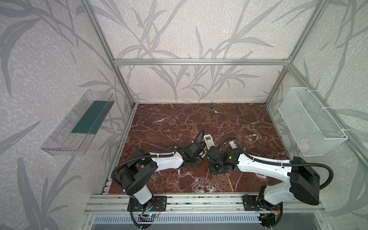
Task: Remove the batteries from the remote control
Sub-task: 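Pry the yellow battery out with the screwdriver tip using the right gripper, then drop the remote shell with the left gripper while the right gripper withdraws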
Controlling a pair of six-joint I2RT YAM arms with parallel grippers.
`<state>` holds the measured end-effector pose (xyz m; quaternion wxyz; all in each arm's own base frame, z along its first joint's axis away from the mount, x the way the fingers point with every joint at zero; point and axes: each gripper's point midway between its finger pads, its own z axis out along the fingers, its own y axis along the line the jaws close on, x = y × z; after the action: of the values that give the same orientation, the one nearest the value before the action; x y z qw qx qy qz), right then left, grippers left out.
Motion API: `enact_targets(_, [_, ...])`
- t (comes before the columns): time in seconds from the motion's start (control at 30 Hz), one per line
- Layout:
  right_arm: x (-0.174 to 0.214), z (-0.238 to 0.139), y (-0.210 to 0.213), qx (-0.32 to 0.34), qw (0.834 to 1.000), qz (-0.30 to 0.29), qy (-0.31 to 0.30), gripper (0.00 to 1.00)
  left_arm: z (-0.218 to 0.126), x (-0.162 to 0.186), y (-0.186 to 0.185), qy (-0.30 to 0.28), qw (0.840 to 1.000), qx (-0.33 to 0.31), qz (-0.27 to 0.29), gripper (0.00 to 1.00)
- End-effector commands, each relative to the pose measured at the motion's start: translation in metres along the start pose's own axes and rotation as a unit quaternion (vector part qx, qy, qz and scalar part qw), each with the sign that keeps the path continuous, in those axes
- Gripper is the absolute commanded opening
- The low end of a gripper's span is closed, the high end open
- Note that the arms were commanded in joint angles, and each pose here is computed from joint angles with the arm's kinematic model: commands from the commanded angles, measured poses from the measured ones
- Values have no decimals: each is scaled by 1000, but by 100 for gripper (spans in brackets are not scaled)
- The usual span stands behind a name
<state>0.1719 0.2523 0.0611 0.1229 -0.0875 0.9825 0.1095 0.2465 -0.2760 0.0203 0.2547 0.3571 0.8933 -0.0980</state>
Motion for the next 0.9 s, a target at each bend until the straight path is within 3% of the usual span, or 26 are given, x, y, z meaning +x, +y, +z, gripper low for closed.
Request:
enact_targets(0.0, [-22,7,-28,67,995,42,-59,0,3,36,-33,63,995,77,29,39])
enact_targets(0.2, [-19,9,-26,61,996,37,-58,0,5,39,-30,66,995,69,26,39])
enact_targets(0.4, [-26,-16,-20,21,995,14,-94,0,4,40,-21,63,997,43,20,41])
enact_targets(0.53, [-41,-44,-18,11,991,-7,-136,0,3,33,-15,50,998,27,3,59])
enact_targets(0.57, [-45,-48,-17,8,989,-9,-148,0,2,30,-16,43,999,28,2,70])
enact_targets(0.6, [-49,-51,-18,4,988,-9,-156,0,-1,24,-15,29,999,27,-2,99])
enact_targets(0.73, [-63,-54,-25,-17,985,2,-171,0,-19,-6,-1,-25,999,-5,-28,99])
enact_targets(0.87, [-69,-55,-28,-21,984,-5,-177,0,-34,-33,15,-44,997,-17,-62,99])
